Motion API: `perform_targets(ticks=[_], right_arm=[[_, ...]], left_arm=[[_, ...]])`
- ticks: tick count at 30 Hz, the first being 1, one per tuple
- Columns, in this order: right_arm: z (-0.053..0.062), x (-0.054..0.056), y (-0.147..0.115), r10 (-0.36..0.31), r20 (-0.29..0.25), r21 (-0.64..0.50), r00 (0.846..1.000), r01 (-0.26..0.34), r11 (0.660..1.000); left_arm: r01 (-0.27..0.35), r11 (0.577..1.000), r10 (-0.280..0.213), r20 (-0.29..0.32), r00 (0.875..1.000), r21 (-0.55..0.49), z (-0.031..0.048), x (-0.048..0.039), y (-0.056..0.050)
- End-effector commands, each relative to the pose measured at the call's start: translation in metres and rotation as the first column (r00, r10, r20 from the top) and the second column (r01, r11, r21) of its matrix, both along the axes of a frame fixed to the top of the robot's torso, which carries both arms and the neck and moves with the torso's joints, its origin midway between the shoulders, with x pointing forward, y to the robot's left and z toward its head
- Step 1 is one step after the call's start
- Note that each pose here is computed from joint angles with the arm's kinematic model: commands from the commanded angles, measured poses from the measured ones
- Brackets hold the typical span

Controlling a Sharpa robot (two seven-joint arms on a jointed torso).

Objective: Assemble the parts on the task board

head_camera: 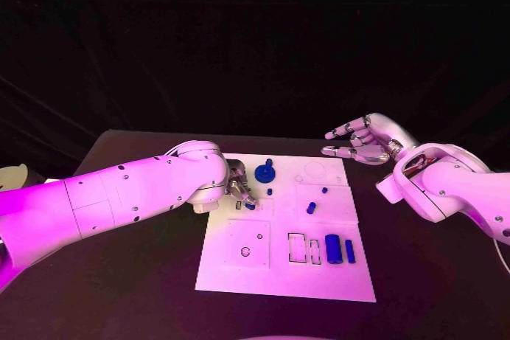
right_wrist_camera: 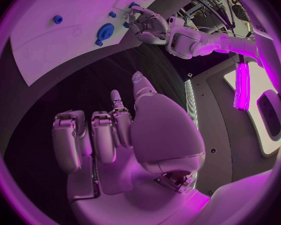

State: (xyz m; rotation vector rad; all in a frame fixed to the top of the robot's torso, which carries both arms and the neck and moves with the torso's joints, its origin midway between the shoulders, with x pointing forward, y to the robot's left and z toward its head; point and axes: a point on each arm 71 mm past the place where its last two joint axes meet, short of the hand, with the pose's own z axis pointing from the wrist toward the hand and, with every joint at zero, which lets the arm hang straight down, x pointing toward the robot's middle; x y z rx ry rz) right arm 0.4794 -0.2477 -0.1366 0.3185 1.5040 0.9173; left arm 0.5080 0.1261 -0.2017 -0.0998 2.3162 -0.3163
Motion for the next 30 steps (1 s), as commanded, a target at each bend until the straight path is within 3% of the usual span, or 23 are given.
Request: perform_targets(ticks=[1,30], right_arm=[[-0.0002,-0.0007,0.0014,0.016,-0.001,-0.003,1.0,-0.016,1.0],[0.0003,-0.0026,-0.0027,0.009,-0.005,-0.006,1.0,-0.009,1.0]], left_arm=[[0.02,0.999,-0.019,-0.032,0.999,0.03,-0.0063,-0.0025,-0.001],[0.039,0.998,-0.035,-0.072,0.997,0.046,-0.0115,0.0023,-0.0066]])
